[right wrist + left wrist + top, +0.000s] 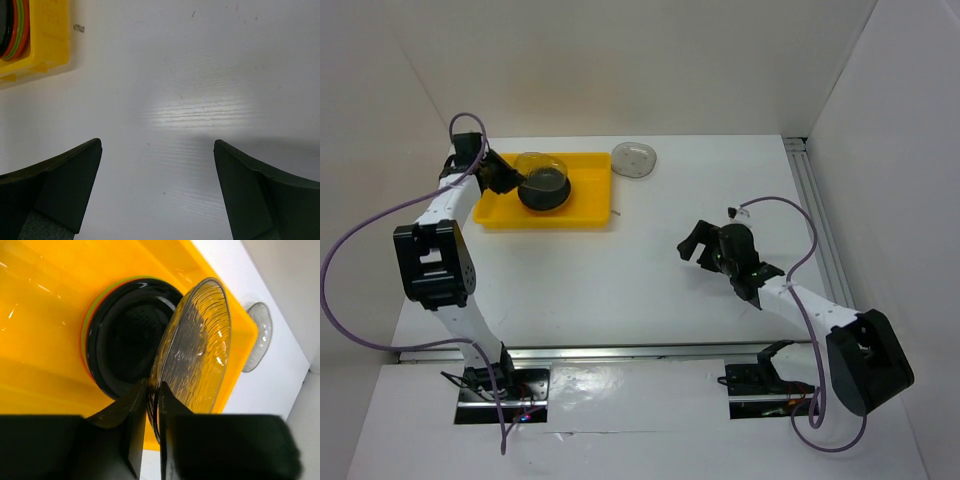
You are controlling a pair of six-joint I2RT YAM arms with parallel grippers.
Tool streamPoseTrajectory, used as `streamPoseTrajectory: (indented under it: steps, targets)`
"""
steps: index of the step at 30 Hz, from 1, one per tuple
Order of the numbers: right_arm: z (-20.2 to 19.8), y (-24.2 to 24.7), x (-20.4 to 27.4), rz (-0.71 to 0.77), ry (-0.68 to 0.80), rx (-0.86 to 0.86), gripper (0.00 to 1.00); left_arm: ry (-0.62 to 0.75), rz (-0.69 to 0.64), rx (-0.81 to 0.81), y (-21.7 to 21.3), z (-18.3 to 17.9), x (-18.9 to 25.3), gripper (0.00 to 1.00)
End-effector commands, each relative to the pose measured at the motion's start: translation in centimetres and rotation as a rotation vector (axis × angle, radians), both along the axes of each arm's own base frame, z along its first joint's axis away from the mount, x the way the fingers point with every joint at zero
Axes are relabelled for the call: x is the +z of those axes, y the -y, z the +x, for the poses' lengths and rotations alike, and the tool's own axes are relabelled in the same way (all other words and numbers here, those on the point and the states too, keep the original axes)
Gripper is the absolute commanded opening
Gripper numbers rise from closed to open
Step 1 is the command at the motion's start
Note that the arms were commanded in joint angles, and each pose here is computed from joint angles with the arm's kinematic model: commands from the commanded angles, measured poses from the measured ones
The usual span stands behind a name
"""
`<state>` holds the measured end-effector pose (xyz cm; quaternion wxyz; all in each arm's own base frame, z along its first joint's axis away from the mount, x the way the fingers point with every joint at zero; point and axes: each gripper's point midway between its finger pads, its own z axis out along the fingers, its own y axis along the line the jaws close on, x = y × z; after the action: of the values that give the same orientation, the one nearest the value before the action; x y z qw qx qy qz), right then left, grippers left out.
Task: Place the plates into the plastic bin on the countertop
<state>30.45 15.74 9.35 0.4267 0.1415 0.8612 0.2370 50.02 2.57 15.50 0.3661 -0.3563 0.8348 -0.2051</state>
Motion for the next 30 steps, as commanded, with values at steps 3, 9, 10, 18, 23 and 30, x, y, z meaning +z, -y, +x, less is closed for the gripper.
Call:
streamPoseTrajectory:
  steps: [3,9,10,18,23,30]
  targets:
    - [1.4,-0.7,1.5,0.039,0.082,0.008,1.00,0.048,-0.067,-0.010,0.2,1.6,0.6,0.66]
    - [2.9,-1.9,0.9,0.053,0.061,0.026,1.00,0.041,-0.082,-0.026,0.6,1.7,0.7,0.74]
    - [3.0,-2.2,0.4,0.055,0.053,0.035,1.00,0.042,-0.088,-0.033,0.7,1.7,0.8,0.74]
    - [10.5,-4.2,-1.3,0.078,-0.011,0.049,1.00,-0.101,-0.064,-0.007,1.0,-0.1,-1.5,1.00]
    - [14.7,-5.1,-2.5,0.097,-0.059,0.067,1.00,-0.173,-0.021,-0.007,1.8,-0.8,-1.2,1.00]
    - [21.6,-4.3,-3.8,0.135,-0.084,0.023,1.00,-0.218,0.106,0.003,2.9,-1.6,0.7,1.00]
